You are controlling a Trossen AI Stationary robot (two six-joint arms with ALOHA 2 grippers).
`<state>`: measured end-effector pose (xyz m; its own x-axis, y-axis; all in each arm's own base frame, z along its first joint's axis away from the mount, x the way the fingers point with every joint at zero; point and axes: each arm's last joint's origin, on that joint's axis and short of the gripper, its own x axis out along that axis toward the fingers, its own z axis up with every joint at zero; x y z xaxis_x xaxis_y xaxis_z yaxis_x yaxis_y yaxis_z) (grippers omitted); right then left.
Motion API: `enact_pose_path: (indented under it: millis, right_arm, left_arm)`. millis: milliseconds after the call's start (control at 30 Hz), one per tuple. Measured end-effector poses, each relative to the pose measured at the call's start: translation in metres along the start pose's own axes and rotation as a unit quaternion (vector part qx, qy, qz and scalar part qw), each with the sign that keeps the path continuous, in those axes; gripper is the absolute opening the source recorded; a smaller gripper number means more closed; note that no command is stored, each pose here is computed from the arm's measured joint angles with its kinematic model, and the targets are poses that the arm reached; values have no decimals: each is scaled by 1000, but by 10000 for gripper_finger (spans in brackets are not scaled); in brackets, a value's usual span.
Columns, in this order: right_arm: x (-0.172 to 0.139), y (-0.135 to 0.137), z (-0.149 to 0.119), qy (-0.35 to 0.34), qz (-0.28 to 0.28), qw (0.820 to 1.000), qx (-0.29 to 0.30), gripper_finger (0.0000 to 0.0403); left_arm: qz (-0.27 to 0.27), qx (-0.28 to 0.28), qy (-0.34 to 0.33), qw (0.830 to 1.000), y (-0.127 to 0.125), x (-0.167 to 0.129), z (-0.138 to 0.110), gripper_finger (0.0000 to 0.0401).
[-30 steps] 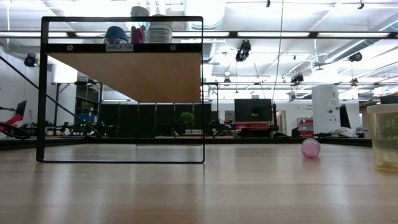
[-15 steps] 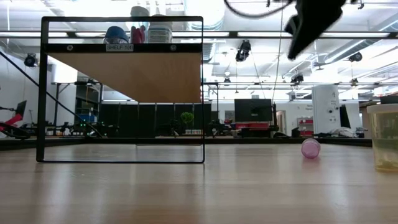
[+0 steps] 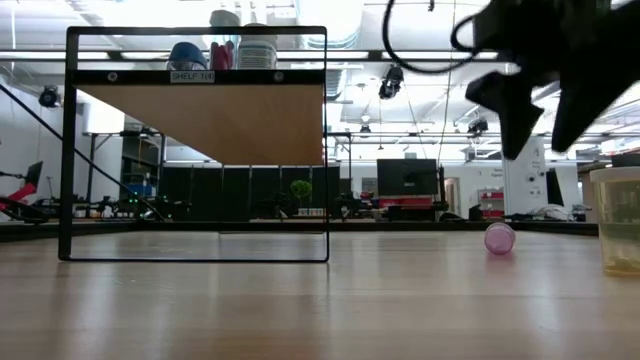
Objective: Pick and place medicine bottles onto shelf by color
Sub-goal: Put the pink tablet bottle on the shelf
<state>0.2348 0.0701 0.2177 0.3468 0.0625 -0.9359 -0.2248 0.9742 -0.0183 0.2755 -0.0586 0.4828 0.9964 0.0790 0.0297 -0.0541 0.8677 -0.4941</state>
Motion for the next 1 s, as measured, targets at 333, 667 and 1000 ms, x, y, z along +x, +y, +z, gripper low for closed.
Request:
enact_pose_path:
  millis: [333, 667, 1000]
  right_arm:
    - [21, -14, 0, -31, -72, 909, 410, 216]
    - [26, -11, 15, -33, -51, 755, 653, 198]
    - [51, -5, 17, 28, -102, 704, 702, 189]
  left_arm:
    - [0, 0, 0, 1000, 0, 0, 0, 203]
    - [4, 53, -6, 999, 1, -2, 3, 203]
    - [-7, 77, -38, 996, 0, -29, 24, 203]
